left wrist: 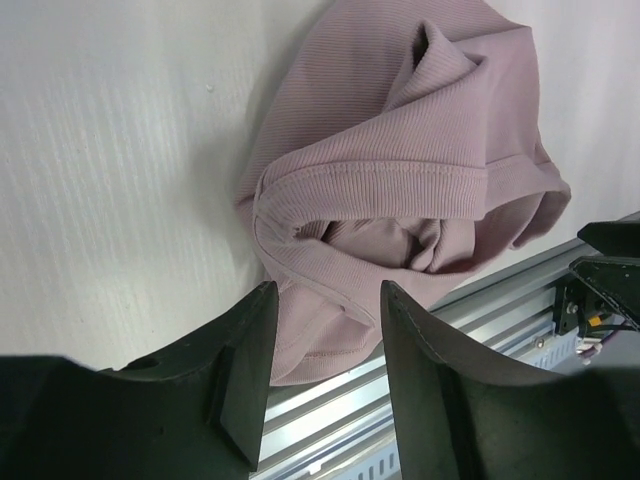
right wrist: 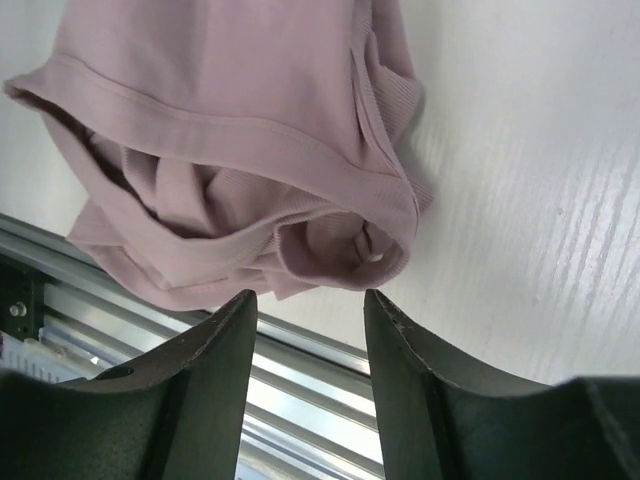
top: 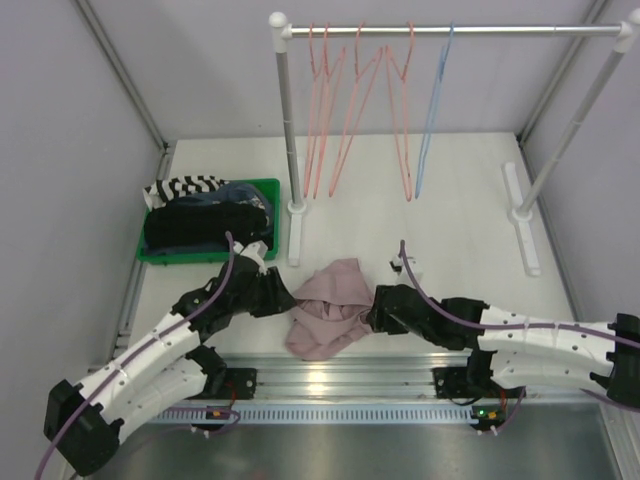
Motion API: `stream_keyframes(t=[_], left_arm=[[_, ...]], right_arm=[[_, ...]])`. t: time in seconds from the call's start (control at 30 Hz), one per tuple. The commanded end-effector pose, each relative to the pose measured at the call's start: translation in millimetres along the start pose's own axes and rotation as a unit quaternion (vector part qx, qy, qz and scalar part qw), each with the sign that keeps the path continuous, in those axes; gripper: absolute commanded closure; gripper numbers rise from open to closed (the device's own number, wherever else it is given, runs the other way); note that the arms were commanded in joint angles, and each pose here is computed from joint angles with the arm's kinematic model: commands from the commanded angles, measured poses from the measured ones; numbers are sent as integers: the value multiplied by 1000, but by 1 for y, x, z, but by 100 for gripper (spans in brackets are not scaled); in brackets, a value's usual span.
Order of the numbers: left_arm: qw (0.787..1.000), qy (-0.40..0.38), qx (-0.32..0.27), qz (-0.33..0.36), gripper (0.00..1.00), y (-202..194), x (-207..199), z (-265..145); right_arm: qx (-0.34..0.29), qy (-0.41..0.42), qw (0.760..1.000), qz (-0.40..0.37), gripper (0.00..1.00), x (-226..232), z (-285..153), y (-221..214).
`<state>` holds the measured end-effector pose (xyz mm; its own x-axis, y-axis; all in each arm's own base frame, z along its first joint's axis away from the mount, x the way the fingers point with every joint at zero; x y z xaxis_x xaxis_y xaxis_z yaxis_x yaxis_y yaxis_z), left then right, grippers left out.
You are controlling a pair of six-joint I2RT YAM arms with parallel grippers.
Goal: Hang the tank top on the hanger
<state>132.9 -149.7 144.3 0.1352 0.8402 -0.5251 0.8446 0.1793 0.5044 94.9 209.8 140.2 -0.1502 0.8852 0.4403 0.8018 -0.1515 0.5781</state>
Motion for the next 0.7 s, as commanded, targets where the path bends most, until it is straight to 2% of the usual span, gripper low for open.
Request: stream_keyframes(t=[0.0, 0.27, 0.67], left_arm=[[999, -13, -35, -3, 49, 14, -6, 11], [1000, 19, -17, 2, 48, 13, 1, 27], [998, 64, -23, 16, 52, 19, 11, 44]], right_arm=[[-12, 13, 999, 41, 52, 5, 0, 1], [-8, -9, 998, 66, 49, -10, 14, -6], [-10, -32, 996, 78, 54, -19, 33, -5]])
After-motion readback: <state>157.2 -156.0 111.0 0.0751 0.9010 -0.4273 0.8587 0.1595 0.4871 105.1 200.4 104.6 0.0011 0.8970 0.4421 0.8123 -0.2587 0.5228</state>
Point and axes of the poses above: each gripper's point midway between its finger pads, its own z axis out along the fingers, its own x axis along the line the jaws close on, y = z × x, the point moved 6 cm from there along -z, back along the fingers, and after that the axes turned 4 degrees about z, right-handed, at the moved point
